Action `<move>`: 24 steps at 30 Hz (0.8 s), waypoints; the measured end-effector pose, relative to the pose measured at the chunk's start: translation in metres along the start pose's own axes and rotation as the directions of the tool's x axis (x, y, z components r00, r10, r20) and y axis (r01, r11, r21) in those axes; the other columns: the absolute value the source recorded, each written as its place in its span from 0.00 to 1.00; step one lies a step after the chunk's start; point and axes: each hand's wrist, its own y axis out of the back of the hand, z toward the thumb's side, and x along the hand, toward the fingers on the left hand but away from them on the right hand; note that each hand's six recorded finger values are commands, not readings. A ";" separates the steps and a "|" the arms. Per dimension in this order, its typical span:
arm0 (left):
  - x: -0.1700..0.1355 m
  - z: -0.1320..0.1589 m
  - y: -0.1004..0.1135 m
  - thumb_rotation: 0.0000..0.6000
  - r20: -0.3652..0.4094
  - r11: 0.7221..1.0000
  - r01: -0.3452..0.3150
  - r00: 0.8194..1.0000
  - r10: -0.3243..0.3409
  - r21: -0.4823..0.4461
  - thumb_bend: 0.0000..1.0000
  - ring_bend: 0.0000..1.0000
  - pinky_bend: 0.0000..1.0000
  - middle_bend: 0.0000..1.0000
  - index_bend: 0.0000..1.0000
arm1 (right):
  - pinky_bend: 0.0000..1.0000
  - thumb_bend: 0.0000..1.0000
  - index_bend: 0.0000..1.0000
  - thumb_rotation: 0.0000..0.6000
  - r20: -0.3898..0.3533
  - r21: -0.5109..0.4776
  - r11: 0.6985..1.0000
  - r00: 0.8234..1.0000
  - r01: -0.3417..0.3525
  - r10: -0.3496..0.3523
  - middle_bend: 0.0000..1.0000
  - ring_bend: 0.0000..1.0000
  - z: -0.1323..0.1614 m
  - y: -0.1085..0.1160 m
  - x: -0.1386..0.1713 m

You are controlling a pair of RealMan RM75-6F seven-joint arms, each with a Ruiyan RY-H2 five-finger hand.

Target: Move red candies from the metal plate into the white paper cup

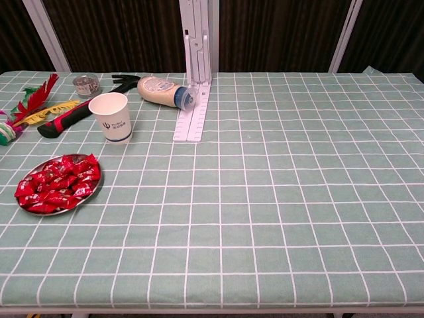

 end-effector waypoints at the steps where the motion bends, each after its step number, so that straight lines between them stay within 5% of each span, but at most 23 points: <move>1: 0.006 0.004 -0.003 1.00 0.025 1.000 0.008 1.000 -0.008 0.001 0.26 0.55 0.99 0.42 0.39 | 0.06 0.13 0.08 1.00 0.000 0.001 1.000 1.000 -0.001 0.001 0.18 0.00 0.000 0.000 0.000; 8: 0.038 0.039 -0.027 1.00 0.182 0.995 0.095 0.979 -0.096 0.019 0.24 0.55 1.00 0.42 0.37 | 0.06 0.13 0.08 1.00 0.002 0.008 1.000 1.000 -0.012 0.012 0.17 0.00 0.001 -0.002 -0.001; 16: 0.068 0.095 -0.067 1.00 0.344 0.977 0.206 0.915 -0.212 0.053 0.22 0.51 1.00 0.42 0.36 | 0.07 0.13 0.08 1.00 0.012 0.012 1.000 1.000 -0.019 0.019 0.17 0.00 0.000 -0.004 -0.002; 24: 0.083 0.124 -0.094 1.00 0.393 0.958 0.261 0.873 -0.288 0.121 0.22 0.40 1.00 0.42 0.36 | 0.08 0.13 0.08 1.00 0.020 0.015 0.999 0.999 -0.032 0.031 0.17 0.00 -0.002 -0.006 -0.004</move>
